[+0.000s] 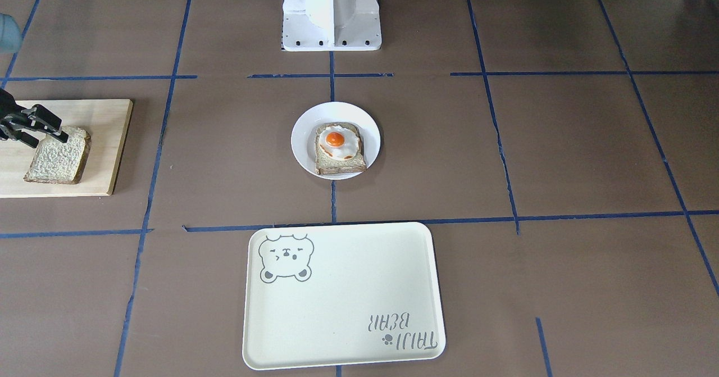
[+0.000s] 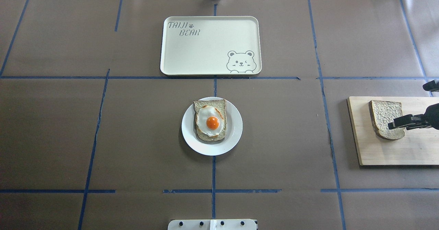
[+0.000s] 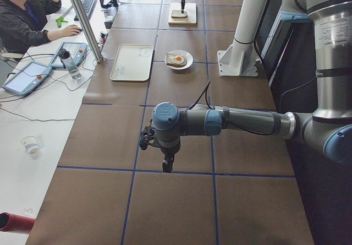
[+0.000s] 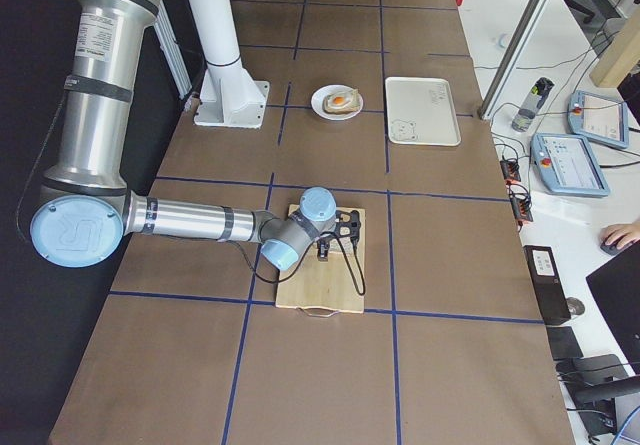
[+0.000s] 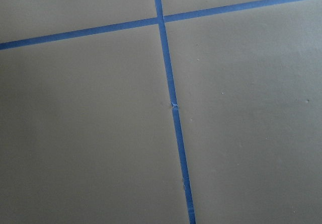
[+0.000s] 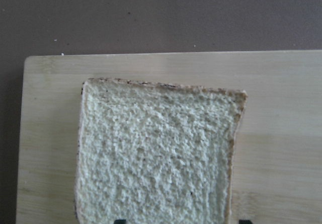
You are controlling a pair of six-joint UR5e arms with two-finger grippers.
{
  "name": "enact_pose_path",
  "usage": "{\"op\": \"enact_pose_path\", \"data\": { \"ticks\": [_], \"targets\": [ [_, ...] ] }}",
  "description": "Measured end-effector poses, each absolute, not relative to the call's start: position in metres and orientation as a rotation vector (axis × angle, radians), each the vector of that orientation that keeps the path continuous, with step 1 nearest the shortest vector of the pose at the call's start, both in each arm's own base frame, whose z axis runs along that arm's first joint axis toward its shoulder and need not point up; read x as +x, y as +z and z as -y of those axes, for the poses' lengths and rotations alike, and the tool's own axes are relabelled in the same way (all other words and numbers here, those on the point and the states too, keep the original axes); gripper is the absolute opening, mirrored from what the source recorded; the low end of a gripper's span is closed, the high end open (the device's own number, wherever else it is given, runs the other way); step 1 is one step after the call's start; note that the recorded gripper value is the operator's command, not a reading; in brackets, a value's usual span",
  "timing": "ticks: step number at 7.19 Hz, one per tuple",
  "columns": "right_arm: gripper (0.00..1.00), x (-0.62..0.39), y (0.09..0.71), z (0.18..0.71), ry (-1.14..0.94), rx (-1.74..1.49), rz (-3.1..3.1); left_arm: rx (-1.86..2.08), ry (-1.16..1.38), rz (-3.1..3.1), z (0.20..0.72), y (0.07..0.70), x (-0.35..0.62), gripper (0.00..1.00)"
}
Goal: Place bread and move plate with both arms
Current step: 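Grasp the bread slice edge with the right gripper and lift it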
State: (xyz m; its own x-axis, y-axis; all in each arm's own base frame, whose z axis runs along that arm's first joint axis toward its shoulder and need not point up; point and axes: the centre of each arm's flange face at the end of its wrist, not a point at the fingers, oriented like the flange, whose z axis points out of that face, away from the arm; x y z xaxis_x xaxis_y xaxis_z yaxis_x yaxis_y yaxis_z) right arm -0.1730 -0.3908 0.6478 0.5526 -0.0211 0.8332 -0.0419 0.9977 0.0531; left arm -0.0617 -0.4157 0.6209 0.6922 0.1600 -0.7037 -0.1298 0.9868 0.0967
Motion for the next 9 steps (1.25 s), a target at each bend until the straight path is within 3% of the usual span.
{"op": "enact_pose_path", "data": {
  "ticks": [2,3,9],
  "targets": [
    [0.12,-0.174,0.647,0.391,0.017,0.067,0.987,0.039,0.161,-0.79,0.416,0.622,-0.062,1.0],
    [0.01,-0.174,0.646,0.392,0.015,0.068,0.988,0.037,0.16,-0.79,0.416,0.623,-0.062,1.0],
    [0.0,-0.173,0.622,0.389,-0.019,0.095,1.025,0.034,0.158,-0.79,0.415,0.624,-0.062,1.0]
  ]
}}
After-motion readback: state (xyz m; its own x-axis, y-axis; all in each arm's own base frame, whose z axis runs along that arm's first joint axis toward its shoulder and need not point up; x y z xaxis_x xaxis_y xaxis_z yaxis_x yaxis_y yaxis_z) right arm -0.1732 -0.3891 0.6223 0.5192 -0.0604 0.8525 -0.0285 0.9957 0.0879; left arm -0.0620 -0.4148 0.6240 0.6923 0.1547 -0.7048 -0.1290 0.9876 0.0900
